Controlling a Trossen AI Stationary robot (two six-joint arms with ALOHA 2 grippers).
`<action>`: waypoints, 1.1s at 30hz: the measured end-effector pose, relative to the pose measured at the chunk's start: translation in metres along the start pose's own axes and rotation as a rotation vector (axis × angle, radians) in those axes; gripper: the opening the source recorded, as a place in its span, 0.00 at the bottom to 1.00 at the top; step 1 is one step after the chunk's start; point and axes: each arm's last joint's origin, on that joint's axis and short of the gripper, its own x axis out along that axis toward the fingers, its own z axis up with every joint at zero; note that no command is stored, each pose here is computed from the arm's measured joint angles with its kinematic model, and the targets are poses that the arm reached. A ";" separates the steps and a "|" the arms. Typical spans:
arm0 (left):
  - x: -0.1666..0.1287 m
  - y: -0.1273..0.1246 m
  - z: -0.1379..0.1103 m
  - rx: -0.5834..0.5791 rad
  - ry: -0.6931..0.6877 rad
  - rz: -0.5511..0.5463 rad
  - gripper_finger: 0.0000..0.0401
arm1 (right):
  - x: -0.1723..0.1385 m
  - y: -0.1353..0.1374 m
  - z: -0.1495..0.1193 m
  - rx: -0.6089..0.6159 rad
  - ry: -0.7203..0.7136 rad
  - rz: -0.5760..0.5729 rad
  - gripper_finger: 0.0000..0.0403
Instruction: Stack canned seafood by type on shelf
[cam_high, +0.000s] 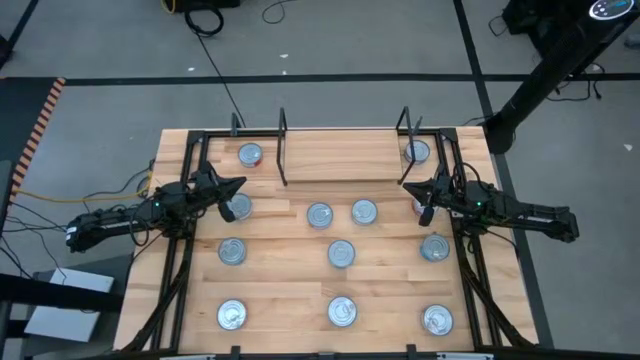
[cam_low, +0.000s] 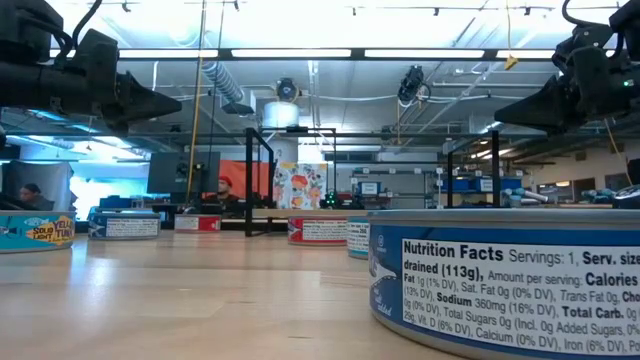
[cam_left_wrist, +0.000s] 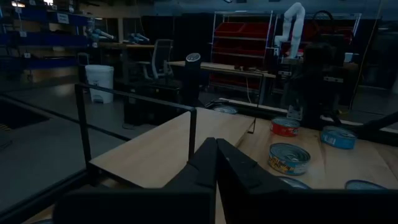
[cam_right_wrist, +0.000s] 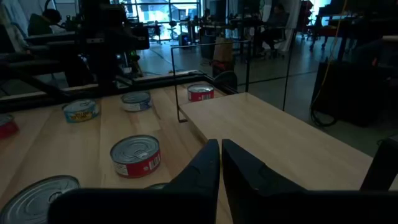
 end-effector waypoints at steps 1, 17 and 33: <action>0.000 0.000 0.000 0.000 0.000 0.000 0.03 | 0.000 0.000 0.000 0.000 0.000 0.000 0.08; 0.000 0.000 0.008 -0.022 -0.079 -0.004 0.03 | 0.000 0.000 0.000 0.000 -0.001 0.000 0.08; -0.004 -0.001 0.034 -0.200 -0.345 -0.049 0.03 | 0.000 0.000 0.000 0.000 0.000 0.000 0.08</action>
